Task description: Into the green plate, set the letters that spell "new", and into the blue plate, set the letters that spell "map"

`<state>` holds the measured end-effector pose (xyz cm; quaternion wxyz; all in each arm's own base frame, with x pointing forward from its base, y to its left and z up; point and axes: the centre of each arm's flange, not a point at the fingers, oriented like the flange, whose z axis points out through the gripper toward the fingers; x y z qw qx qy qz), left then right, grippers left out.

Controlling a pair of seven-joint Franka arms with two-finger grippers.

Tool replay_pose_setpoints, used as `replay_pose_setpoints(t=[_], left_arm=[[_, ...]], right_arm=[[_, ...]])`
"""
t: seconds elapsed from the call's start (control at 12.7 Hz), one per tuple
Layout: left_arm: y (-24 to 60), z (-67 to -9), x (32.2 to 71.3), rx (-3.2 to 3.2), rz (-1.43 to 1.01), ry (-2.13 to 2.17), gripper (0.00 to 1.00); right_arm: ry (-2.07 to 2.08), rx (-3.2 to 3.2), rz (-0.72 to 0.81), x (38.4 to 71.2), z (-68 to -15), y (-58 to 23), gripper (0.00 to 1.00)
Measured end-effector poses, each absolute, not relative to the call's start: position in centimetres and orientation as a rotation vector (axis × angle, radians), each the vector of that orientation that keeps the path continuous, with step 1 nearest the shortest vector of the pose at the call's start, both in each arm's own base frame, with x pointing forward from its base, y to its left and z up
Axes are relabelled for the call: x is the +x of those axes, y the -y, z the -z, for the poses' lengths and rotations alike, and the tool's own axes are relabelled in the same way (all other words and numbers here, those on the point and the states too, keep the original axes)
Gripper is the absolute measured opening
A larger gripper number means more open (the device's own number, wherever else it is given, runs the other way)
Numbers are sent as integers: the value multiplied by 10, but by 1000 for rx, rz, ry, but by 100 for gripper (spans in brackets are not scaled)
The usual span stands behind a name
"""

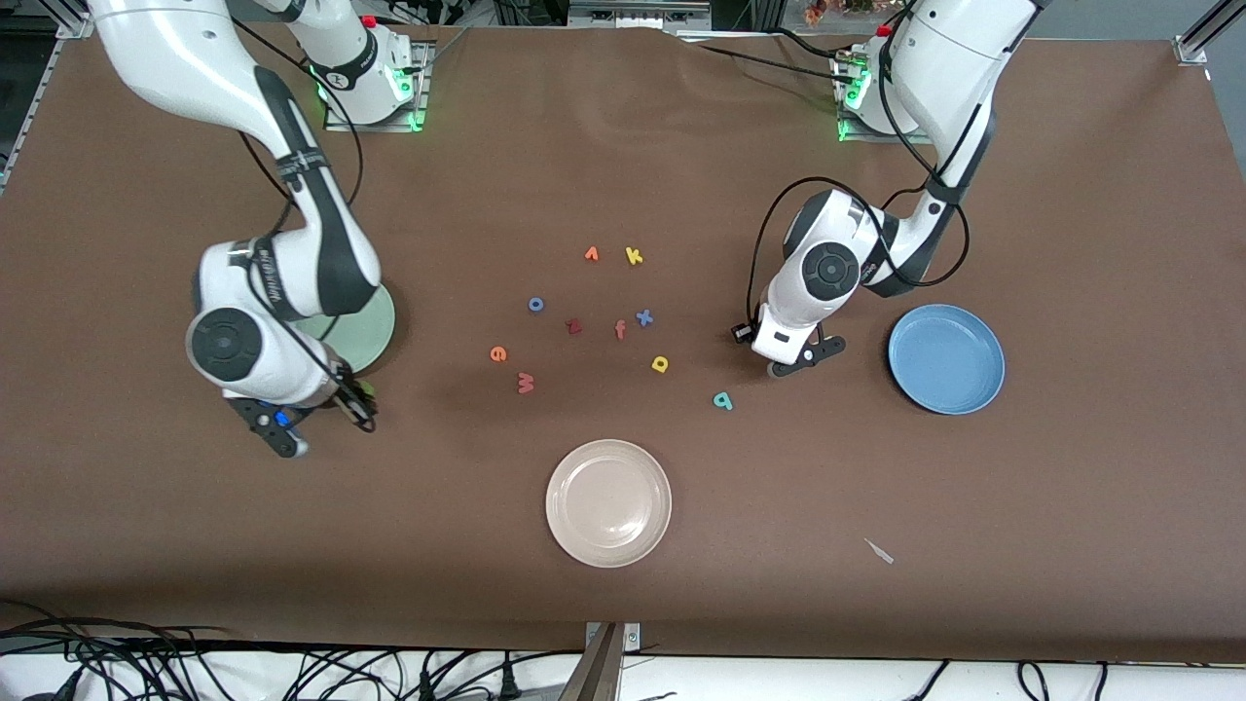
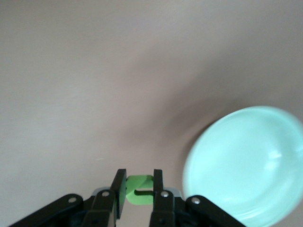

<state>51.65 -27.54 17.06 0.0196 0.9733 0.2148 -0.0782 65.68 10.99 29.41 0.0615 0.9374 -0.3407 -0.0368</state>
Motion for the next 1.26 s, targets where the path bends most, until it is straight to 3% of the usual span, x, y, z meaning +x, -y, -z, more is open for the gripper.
replay_pose_setpoints(t=[0.24,0.63,0.87,0.95,1.26], left_arm=[[276,-171,517,3020,242,-666,27],[272,-172,517,3052,306,-622,27],[244,-202,545,3101,467,-432,27],[225,-216,557,3098,480,-376,27],[112,-245,585,3119,517,-109,27]], right_arm=[[964,2873,211,619,-291,-47,26],[944,2927,110,543,-219,-4,26],[935,2926,98,532,-200,-3,26],[934,2927,94,532,-201,-4,33],[977,2934,91,547,-223,-30,77]])
